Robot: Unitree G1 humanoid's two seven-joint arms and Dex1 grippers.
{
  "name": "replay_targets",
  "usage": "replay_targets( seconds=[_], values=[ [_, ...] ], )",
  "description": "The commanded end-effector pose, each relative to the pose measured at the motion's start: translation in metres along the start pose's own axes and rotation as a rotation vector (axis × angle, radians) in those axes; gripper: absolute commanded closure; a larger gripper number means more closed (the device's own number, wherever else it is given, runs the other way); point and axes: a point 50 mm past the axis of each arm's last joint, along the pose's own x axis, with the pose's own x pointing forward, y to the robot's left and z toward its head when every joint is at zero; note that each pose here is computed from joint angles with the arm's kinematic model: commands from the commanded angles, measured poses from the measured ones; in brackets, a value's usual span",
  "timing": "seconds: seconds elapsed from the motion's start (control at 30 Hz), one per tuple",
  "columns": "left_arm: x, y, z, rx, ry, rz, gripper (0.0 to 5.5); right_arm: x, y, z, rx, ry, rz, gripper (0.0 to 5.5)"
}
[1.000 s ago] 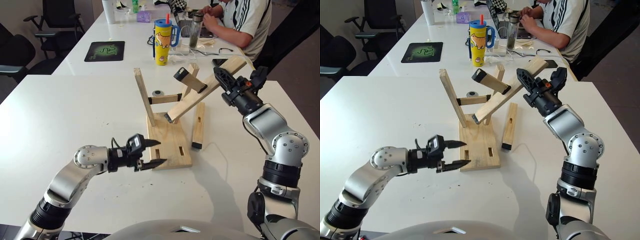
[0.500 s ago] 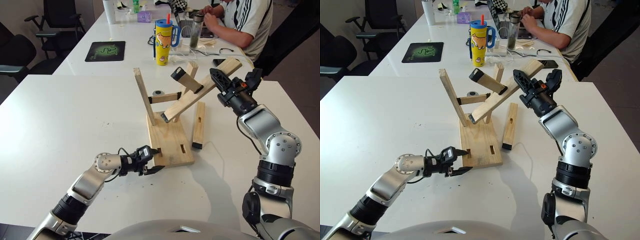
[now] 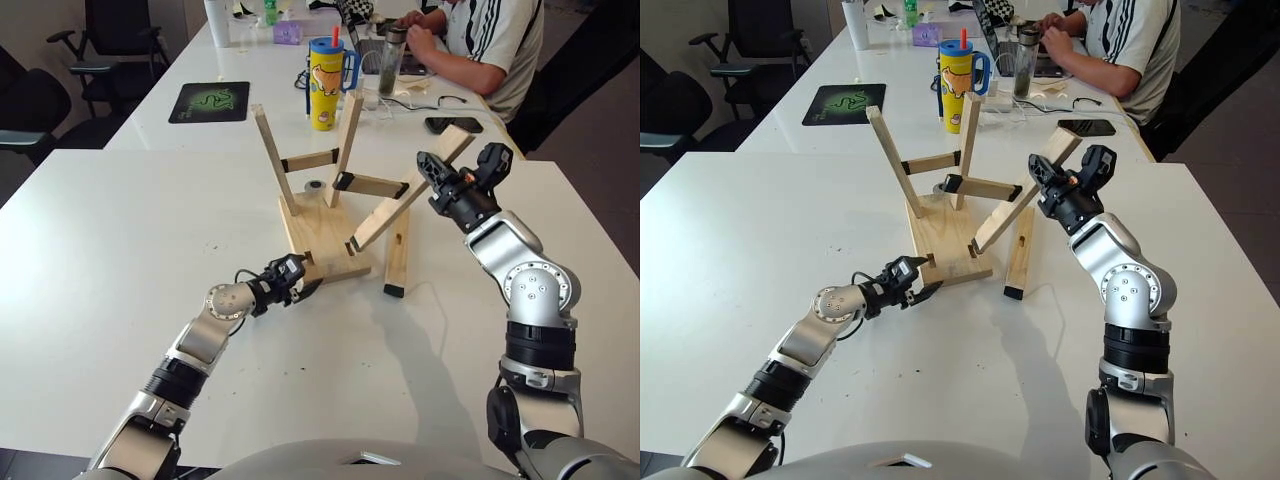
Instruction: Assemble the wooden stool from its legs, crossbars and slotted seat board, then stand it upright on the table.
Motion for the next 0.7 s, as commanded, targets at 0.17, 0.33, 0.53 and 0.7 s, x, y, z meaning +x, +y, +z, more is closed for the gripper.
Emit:
replay_targets(
  seconds=[0.17, 0.33, 0.53, 0.7],
  values=[
    [-0.004, 0.001, 0.014, -0.001, -0.055, -0.003, 2.45, 0.0, -0.005, -0.022, 0.025, -0.028, -0.034, 4.46],
    [-0.006, -0.001, 0.013, -0.015, -0.056, 0.002, 2.45, 0.002, -0.003, -0.024, 0.041, -0.051, -0.032, 4.46],
    [-0.007, -0.001, 0.013, -0.026, -0.058, 0.015, 2.45, 0.01, -0.003, -0.038, -0.077, 0.007, -0.035, 4.46],
    [-0.009, 0.001, 0.014, -0.032, -0.064, 0.037, 2.45, 0.01, -0.007, -0.038, -0.263, -0.003, -0.084, 4.46]
  ],
)
